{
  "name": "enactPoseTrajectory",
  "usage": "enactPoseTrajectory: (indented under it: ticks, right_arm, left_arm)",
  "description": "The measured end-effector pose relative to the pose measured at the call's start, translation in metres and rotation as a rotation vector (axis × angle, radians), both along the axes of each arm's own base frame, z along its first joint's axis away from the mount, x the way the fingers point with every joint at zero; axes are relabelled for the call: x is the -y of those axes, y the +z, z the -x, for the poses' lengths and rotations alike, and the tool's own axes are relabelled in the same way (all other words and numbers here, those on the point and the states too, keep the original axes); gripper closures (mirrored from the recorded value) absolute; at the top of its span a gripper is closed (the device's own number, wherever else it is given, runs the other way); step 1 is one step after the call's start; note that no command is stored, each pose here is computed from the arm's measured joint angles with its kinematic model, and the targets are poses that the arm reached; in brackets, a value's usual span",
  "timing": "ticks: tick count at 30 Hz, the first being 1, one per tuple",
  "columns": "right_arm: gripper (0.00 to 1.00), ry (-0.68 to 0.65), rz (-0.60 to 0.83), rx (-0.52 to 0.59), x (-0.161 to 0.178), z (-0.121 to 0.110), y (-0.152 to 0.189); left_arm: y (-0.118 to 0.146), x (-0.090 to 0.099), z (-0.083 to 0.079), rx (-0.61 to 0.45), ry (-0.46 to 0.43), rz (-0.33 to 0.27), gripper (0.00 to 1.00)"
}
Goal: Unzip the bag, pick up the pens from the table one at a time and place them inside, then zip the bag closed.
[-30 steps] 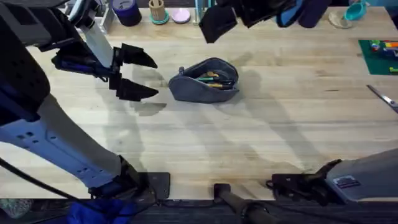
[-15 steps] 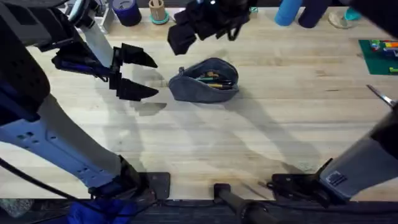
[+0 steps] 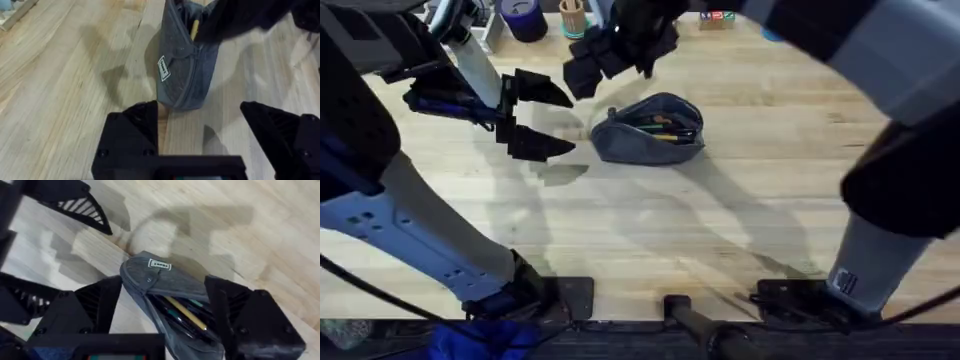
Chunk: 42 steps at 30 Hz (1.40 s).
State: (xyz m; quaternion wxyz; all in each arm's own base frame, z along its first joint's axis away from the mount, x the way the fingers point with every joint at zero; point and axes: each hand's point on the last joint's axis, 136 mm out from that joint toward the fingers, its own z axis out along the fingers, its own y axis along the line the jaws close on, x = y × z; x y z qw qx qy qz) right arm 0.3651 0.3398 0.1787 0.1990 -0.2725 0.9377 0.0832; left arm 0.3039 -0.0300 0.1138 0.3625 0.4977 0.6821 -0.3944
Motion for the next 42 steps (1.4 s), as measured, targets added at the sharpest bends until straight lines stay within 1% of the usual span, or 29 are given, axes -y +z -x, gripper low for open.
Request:
enactPoseTrajectory:
  ticks: [4,8,13,20,26,34,42]
  right_arm:
    - [0.005,-0.006,0.027,-0.037,-0.005,0.001,-0.022]
    - [0.006,-0.027,0.039,-0.064,-0.007,0.001,-0.036]
    - [0.006,-0.034,0.038,-0.074,-0.007,0.002,-0.038]
    - [0.005,-0.025,0.039,-0.108,-0.007,0.010,-0.041]
    - [0.005,-0.028,0.011,-0.087,-0.014,0.006,-0.038]
    - [0.005,-0.050,0.009,-0.098,-0.013,0.006,-0.039]
    - [0.010,-0.082,0.043,-0.148,-0.014,0.007,-0.067]
  left_arm:
    - [0.000,0.000,0.000,0.001,0.002,0.003,0.009]
    - [0.001,0.000,-0.001,0.002,0.003,0.005,0.007]
    - [0.001,0.000,-0.001,0.002,0.003,0.005,0.007]
    - [0.001,0.000,-0.001,0.002,0.003,0.005,0.007]
    - [0.001,0.000,-0.001,0.002,0.003,0.005,0.008]
    - [0.001,0.000,-0.001,0.002,0.004,0.005,0.007]
    - [0.001,0.000,-0.001,0.002,0.004,0.005,0.007]
